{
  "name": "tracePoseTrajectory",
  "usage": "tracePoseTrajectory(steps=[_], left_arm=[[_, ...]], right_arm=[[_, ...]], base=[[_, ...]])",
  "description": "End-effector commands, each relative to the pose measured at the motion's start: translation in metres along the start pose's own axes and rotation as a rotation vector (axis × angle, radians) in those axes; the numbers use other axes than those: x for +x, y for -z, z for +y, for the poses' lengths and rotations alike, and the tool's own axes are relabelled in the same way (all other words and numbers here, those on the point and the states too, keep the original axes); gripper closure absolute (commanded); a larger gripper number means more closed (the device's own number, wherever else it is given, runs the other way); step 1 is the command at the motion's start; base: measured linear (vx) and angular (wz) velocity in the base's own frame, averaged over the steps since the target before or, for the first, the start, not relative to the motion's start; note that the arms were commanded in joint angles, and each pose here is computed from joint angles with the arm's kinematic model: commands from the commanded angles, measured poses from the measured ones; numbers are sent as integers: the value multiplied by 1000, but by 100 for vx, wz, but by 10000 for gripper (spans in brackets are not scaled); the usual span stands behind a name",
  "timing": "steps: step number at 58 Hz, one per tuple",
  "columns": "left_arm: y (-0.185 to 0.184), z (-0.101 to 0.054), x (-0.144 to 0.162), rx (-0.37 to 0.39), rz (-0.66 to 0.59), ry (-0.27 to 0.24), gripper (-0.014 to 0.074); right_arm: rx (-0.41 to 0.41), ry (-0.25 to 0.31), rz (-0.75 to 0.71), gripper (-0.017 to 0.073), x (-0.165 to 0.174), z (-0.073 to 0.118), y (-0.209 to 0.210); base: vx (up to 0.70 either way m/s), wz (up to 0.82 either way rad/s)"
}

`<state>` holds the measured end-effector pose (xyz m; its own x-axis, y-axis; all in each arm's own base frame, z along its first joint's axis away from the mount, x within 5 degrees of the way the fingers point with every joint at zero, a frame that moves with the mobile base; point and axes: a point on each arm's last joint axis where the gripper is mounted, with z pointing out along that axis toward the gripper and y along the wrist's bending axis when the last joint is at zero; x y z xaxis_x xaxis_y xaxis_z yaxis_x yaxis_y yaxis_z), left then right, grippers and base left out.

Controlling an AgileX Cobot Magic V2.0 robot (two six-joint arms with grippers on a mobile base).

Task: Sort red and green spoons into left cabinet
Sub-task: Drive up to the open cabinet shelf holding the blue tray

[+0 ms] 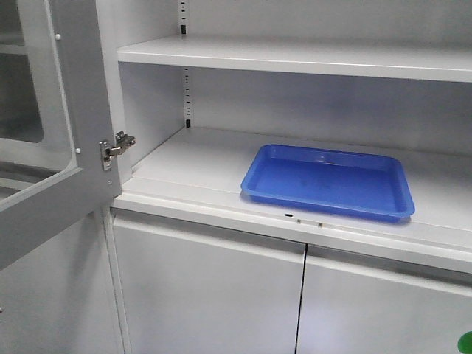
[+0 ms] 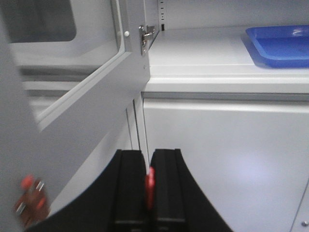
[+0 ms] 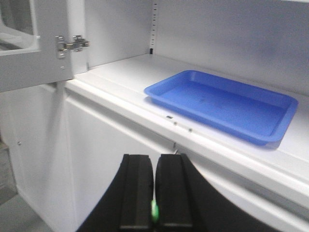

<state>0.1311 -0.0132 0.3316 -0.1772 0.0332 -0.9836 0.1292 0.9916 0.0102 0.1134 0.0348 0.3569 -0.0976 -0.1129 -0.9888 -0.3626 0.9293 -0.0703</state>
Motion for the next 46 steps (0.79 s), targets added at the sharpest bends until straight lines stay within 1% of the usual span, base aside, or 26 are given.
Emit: tracePoseTrajectory(steps=[1,21,46], left_arm=[[3,2,-16,-20,-99,14,597],[3,2,-16,-20,-99,14,597],[3,2,-16,-20,-99,14,597]], right_arm=[[47,-12,-70,564,-13,-5,3],[47,-12,-70,564,-13,-5,3],[47,-12,-70,564,-13,-5,3]], base=[[41,-18],[40,-19],[34,-31]])
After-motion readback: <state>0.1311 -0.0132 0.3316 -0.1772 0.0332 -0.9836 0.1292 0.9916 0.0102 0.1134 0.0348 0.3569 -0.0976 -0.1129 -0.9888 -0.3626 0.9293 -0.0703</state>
